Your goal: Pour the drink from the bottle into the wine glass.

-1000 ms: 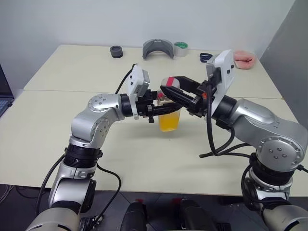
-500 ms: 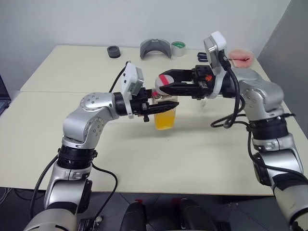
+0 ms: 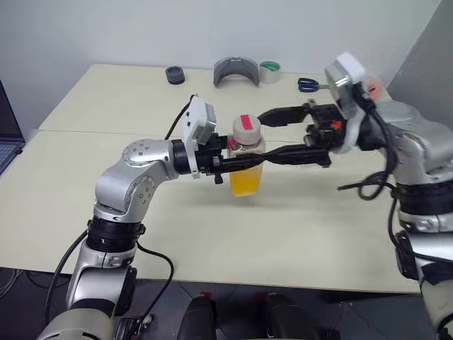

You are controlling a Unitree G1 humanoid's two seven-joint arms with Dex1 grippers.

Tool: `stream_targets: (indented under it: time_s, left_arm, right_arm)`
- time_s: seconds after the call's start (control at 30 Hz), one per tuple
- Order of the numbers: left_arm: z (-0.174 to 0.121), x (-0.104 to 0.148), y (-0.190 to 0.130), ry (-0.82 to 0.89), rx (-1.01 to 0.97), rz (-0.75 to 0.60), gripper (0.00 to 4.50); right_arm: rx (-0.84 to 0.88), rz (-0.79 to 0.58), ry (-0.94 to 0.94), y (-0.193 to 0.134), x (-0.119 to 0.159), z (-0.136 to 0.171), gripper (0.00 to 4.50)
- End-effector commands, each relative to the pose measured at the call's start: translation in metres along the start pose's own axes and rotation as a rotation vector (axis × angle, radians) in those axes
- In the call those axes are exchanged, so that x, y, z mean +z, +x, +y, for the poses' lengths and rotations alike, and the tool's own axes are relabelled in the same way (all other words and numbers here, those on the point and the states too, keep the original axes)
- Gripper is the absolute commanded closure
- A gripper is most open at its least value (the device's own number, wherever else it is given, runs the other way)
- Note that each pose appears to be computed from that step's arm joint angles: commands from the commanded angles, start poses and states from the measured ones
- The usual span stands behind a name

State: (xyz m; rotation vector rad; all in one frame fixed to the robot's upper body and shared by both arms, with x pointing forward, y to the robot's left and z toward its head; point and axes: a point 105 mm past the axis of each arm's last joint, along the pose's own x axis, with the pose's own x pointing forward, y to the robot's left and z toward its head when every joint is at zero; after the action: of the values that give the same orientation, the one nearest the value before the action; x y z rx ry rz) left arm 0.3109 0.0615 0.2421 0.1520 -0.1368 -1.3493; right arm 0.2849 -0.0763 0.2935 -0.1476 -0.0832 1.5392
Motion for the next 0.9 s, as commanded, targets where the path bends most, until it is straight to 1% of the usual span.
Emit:
stream_targets:
  time_s: [0.03,0.13,0.17,0.23,0.27,0.43,0.63,0.9]
  left_arm:
    - [-0.001,0.013,0.003,0.047,-0.019,-0.046,2.55]
    - [0.0,0.014,0.005,0.048,-0.02,-0.05,2.55]
    - [0.001,0.014,0.005,0.05,-0.021,-0.052,2.55]
    - [0.002,0.014,0.005,0.052,-0.023,-0.054,2.55]
    - [0.002,0.014,0.006,0.053,-0.024,-0.056,2.55]
    - [0.002,0.014,0.007,0.057,-0.027,-0.059,2.55]
    - [0.002,0.014,0.007,0.06,-0.029,-0.06,2.55]
    - [0.003,0.016,0.008,0.072,-0.028,-0.06,2.55]
  right_arm:
    - [-0.11,-0.027,-0.06,-0.002,0.015,0.011,0.02]
    - [-0.24,-0.024,-0.104,-0.001,0.013,0.01,0.02]
    - [-0.315,-0.021,-0.121,-0.001,0.012,0.006,0.02]
    - [-0.422,-0.043,-0.14,0.001,0.013,0.001,0.02]
    - [-0.449,-0.053,-0.147,0.003,0.015,0.002,0.02]
    - [-0.509,-0.078,-0.156,0.015,0.017,0.006,0.02]
    - [-0.491,-0.111,-0.134,0.025,0.016,0.015,0.02]
    - [-0.472,-0.075,-0.148,0.03,0.009,0.01,0.02]
